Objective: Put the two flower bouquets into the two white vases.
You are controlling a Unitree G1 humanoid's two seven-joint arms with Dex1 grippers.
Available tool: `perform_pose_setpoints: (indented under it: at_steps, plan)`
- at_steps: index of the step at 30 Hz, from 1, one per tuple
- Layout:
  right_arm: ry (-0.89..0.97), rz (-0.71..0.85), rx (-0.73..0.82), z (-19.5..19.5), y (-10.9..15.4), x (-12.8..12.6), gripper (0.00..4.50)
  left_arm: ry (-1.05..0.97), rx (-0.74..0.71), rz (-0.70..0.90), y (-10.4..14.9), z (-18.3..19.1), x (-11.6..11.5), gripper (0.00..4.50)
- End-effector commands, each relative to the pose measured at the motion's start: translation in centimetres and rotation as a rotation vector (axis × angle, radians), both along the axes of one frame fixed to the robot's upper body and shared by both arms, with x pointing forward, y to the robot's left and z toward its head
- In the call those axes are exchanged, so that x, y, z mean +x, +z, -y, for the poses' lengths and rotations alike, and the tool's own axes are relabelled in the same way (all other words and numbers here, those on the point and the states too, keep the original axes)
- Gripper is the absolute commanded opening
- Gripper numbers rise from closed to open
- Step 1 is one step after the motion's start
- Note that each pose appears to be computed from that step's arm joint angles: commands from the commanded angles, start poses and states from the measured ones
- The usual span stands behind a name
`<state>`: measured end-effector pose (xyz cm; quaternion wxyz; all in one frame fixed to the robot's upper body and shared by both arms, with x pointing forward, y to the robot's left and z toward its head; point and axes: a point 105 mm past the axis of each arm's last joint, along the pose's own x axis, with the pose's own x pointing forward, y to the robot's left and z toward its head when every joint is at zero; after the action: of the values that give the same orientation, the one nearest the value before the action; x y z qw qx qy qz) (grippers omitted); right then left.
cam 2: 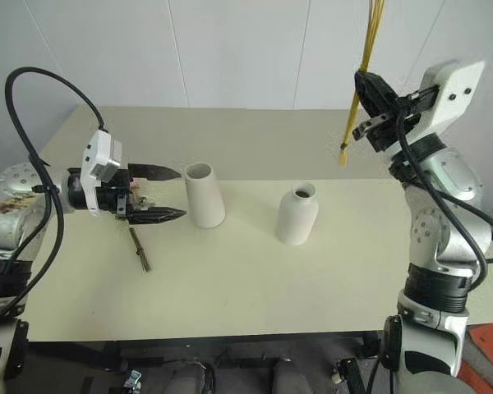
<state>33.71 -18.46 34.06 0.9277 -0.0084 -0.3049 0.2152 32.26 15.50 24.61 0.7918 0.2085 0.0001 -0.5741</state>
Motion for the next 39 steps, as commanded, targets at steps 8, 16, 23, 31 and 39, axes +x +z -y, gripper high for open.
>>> perform_pose_setpoints:
  at_steps: [8, 16, 23, 31, 39]
  plan:
    - [0.085, -0.043, 0.073, -3.0, -1.3, -0.3, 0.04, 0.025, 0.011, 0.040, 0.5, -0.6, -0.7, 4.50]
    - [0.101, -0.086, 0.050, -3.3, -2.4, -0.1, 0.04, 0.054, 0.013, 0.027, 0.2, -1.1, -1.2, 4.50]
    - [0.103, -0.093, 0.054, -3.3, -3.0, -0.5, 0.04, 0.049, 0.009, 0.026, 0.3, -0.9, -1.2, 4.50]
    - [0.152, -0.179, 0.040, -3.3, -6.0, -1.1, 0.73, 0.037, 0.000, 0.019, 0.3, -0.8, -1.1, 4.50]
    - [0.168, -0.307, -0.198, -3.6, -9.6, -4.3, 3.51, 0.256, -0.111, -0.037, -0.8, -3.0, -0.3, 4.50]
